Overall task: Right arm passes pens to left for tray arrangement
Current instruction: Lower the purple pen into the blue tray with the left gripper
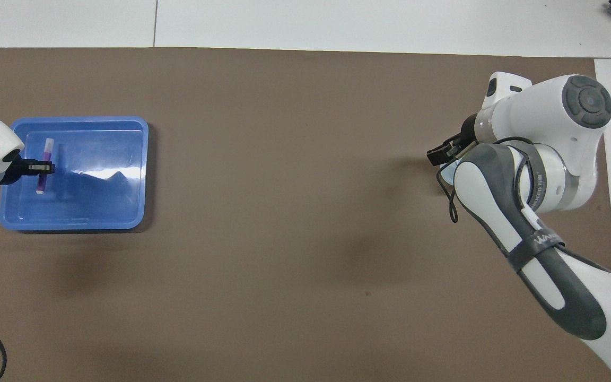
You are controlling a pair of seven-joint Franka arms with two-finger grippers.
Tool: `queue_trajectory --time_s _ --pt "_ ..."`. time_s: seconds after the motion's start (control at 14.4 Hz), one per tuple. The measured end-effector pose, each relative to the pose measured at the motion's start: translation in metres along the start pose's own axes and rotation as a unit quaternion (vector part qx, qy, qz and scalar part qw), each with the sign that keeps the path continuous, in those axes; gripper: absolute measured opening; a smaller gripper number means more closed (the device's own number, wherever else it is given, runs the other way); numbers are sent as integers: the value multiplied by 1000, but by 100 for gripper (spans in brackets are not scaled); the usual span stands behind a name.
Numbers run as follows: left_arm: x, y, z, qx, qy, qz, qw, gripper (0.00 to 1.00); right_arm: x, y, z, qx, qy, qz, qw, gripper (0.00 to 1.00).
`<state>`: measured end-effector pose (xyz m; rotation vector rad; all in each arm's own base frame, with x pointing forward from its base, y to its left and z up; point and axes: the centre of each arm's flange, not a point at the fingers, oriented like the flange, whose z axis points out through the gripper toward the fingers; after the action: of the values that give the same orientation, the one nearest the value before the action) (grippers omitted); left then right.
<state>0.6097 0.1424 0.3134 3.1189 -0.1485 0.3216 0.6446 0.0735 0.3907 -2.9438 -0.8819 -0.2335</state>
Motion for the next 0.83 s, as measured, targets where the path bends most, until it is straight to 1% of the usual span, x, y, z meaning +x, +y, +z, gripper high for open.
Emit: queue_trajectory --time_s 0.42,0.62,0.69,0.76,0.83 --pt "-1 -6 6 5 5 -1 1000 19 -6 11 0 1 0 12 1000 100" --pt "-1 -5 6 6 6 0 1000 19 -5 7 0 12 5 18 1000 100" --pt "-1 -5 6 6 6 0 1000 24 -5 6 0 15 6 20 1000 100" --pt "-1 -5 6 6 6 0 1000 36 -5 6 0 16 6 20 1000 100" --pt "-1 -5 6 5 6 0 1000 46 -5 6 0 16 6 20 1000 100"
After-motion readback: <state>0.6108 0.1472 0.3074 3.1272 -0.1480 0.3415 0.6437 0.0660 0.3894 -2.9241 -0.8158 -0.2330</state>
